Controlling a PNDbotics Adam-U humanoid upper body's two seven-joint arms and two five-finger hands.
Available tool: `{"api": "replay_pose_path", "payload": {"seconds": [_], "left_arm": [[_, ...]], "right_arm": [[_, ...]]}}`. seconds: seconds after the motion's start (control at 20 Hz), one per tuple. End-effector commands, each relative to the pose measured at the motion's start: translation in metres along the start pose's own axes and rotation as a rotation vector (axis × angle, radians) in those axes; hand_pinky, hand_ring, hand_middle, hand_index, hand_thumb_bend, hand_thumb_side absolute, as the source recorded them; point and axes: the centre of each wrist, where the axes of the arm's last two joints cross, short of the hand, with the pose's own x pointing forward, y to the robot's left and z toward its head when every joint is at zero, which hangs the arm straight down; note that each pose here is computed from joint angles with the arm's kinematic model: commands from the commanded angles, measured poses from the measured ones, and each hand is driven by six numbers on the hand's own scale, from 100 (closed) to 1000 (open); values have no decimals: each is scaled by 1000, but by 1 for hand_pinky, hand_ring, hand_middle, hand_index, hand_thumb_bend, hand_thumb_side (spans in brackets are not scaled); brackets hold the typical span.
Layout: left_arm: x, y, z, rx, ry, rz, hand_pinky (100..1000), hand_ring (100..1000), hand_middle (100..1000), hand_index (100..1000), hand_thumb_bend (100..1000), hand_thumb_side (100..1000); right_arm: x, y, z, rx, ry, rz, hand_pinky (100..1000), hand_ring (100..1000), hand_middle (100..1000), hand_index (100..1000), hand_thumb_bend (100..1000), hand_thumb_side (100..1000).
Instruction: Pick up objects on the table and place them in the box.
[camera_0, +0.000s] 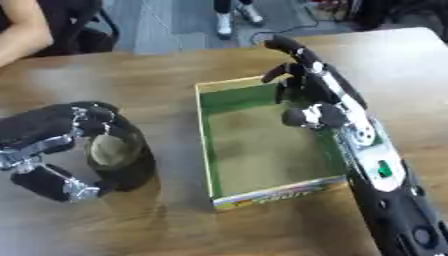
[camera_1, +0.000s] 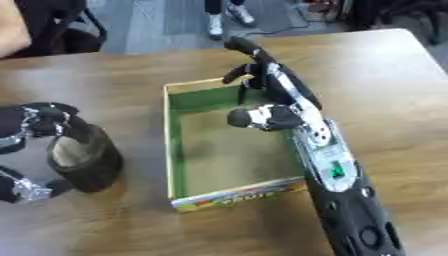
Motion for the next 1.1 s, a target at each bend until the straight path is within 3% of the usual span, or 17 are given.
{"api": "replay_pose_path", "payload": {"seconds": [0.05,0.35,0.65,1.1], "left_arm": [[-1,1,2,-226,-162,-191,901,780,756,802,329,416],[-13,-38,19,-201,-110,-396,905,783,757,800,352,431],[-48,-87,71,-195,-202,-604,903,780,755,799,348,430],[-49,-98,71,-216,-227,-608,839,741,739,795,300,396]], "right_arm": [[8,-3,-8,6,-30,14,392,654,941,992,1000,541],[8,-2,-8,10,-29,13,392,654,941,993,1000,541],[8,-3,-8,8,-28,14,392,654,941,992,1000,541],[8,-3,-8,5,-30,14,393,654,941,992,1000,542]]}}
